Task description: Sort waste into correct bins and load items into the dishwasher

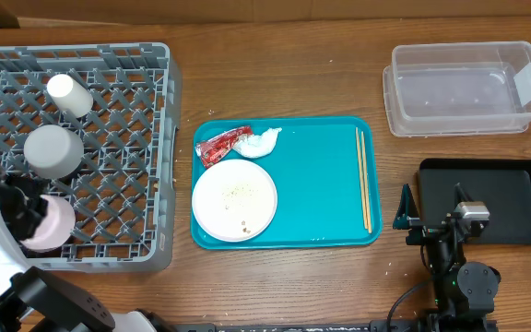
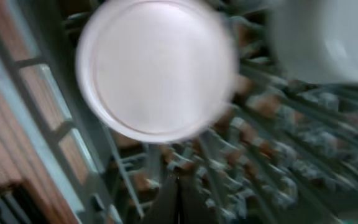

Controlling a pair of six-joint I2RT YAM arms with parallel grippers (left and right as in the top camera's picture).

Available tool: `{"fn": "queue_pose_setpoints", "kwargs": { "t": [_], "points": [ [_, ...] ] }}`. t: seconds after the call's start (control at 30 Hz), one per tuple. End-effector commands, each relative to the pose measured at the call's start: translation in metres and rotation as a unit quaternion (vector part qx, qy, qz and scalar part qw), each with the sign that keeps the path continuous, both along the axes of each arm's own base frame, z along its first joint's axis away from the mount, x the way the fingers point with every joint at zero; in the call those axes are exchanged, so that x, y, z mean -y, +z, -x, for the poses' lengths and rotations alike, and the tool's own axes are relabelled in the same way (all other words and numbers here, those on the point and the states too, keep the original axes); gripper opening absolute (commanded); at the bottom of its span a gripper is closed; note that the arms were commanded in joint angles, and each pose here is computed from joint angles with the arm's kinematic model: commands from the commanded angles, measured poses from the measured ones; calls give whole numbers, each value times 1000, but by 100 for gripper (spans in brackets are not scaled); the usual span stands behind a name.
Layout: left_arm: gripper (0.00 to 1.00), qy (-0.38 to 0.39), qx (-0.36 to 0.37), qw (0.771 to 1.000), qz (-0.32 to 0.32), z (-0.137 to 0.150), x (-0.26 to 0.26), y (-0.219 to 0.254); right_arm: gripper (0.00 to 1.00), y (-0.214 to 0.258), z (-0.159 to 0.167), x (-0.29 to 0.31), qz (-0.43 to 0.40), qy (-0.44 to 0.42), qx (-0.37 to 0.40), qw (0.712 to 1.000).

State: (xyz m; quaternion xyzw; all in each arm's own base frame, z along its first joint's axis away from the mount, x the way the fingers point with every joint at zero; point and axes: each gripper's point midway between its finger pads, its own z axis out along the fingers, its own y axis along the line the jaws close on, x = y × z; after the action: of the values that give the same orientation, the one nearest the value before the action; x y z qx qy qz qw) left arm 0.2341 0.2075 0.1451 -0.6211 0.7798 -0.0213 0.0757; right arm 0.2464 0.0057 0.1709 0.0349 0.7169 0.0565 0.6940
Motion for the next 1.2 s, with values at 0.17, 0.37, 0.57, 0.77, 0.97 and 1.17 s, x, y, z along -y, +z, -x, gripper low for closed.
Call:
{"fn": "queue_pose_setpoints", "kwargs": {
  "t": [0.17,0.37,0.57,0.77,0.97,1.17],
  "points": [
    [4,-241,308,917,73,-69,85,129,100,-2,0,1,2,-3,2,1000],
    [67,-365,332,864,97,-81,152,142,100,-2,0,1,2,-3,2,1000],
    [100,-487,314,805,129,-89,226,131,100,-2,0,1,2,-3,2,1000],
    [100,-592,254,748,158,-87,308,103,100,-2,0,1,2,-3,2,1000],
    [100,-642,163,738,130,-69,351,73,100,-2,0,1,2,-3,2,1000],
    [100,-548,33,836,-5,-54,324,51,100,-2,0,1,2,-3,2,1000]
  ]
}}
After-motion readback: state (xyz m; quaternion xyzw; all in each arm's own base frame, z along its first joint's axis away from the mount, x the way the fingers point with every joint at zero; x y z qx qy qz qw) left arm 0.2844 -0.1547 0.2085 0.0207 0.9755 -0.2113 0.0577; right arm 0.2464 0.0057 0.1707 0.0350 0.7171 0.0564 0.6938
